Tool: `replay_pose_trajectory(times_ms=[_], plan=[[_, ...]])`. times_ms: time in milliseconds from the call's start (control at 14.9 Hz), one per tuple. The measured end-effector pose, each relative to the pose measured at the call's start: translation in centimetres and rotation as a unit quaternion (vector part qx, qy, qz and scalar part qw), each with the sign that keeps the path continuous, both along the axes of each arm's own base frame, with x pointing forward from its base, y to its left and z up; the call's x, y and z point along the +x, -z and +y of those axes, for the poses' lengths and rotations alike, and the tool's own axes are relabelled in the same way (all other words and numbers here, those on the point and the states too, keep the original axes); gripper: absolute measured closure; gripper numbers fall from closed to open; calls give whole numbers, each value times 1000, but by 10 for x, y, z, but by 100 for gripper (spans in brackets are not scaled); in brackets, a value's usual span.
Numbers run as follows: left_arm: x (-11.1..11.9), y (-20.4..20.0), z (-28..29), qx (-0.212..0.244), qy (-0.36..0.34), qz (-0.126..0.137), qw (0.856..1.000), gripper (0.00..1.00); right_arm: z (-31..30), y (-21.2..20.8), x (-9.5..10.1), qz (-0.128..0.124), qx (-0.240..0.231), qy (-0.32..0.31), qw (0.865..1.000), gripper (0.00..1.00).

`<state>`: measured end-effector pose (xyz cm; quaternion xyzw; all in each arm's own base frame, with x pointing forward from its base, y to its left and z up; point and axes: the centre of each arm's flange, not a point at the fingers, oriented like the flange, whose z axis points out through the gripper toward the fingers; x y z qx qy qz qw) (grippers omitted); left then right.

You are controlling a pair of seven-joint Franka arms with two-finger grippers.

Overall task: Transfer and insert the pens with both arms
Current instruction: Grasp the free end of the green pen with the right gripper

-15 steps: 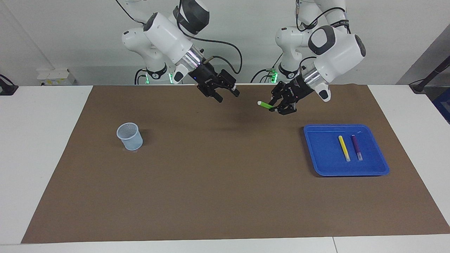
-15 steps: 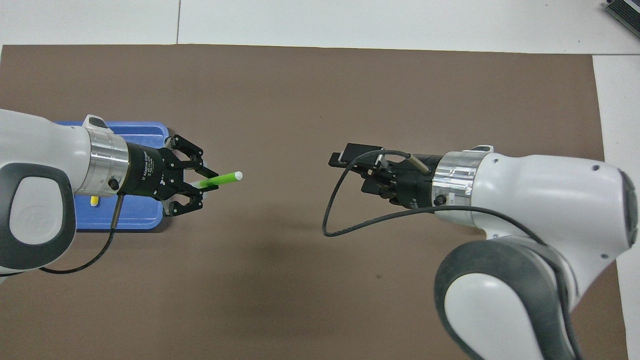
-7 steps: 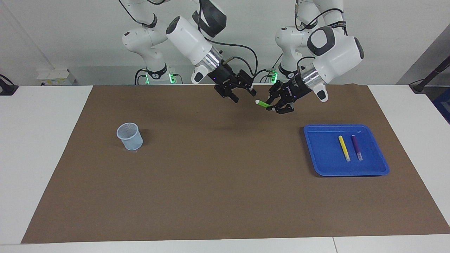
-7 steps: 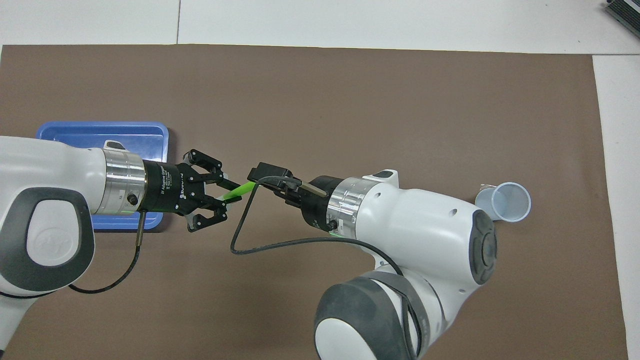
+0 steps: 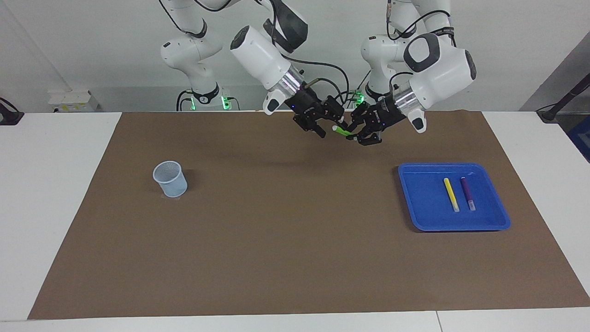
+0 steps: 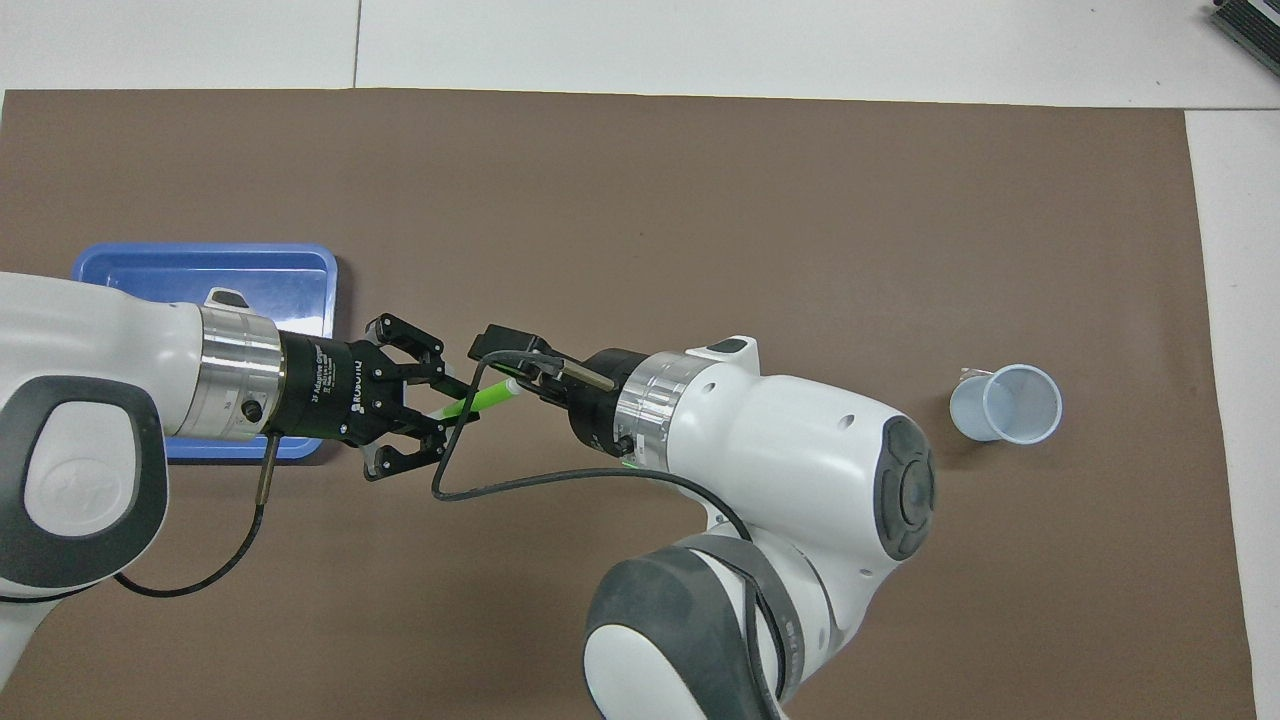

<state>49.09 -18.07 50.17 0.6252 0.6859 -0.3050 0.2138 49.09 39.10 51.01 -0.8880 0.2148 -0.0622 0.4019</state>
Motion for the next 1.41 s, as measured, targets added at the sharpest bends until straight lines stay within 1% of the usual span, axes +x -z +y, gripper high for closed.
replay_pose_trajectory(times_ms=[134, 336, 403, 471, 538, 605, 740, 874, 1009, 1076, 1143, 1278, 1412], plan=[[0, 0, 0, -1, 0, 0, 1000, 77, 1, 0, -1, 0, 0, -1, 1000, 10], [0, 0, 0, -3, 0, 1, 1000, 77, 14, 0, -11, 1, 1, -14, 1000, 10], [0, 0, 0, -4, 0, 1, 1000, 77, 17, 0, -14, 1, 1, -17, 1000, 16], [0, 0, 0, -4, -1, 1, 1000, 77, 19, 0, -16, 2, 1, -20, 1000, 16], [0, 0, 0, -5, 0, 1, 1000, 77, 20, 1, -17, 5, 0, -23, 1000, 19], [0, 0, 0, -5, 0, 1, 1000, 77, 20, 2, -17, 9, -1, -26, 1000, 20], [0, 0, 0, -5, 2, 0, 1000, 77, 20, 2, -17, 11, -2, -27, 1000, 19], [-1, 0, -1, -6, 3, 1, 1000, 77, 20, 2, -17, 11, -2, -27, 1000, 20], [-2, -1, -1, -6, 5, 0, 1000, 77, 20, 2, -17, 11, -2, -27, 1000, 30], [-2, -2, -1, -6, 6, 0, 1000, 77, 20, 2, -17, 11, -2, -27, 1000, 30], [-3, -3, -1, -6, 6, -1, 1000, 77, 20, 2, -17, 11, -2, -27, 1000, 35], [-3, -4, -1, -6, 7, -1, 1000, 77, 19, 2, -17, 10, -2, -28, 1000, 39], [-3, -4, -1, -7, 8, -1, 1000, 77, 19, 2, -17, 9, -3, -29, 1000, 41]])
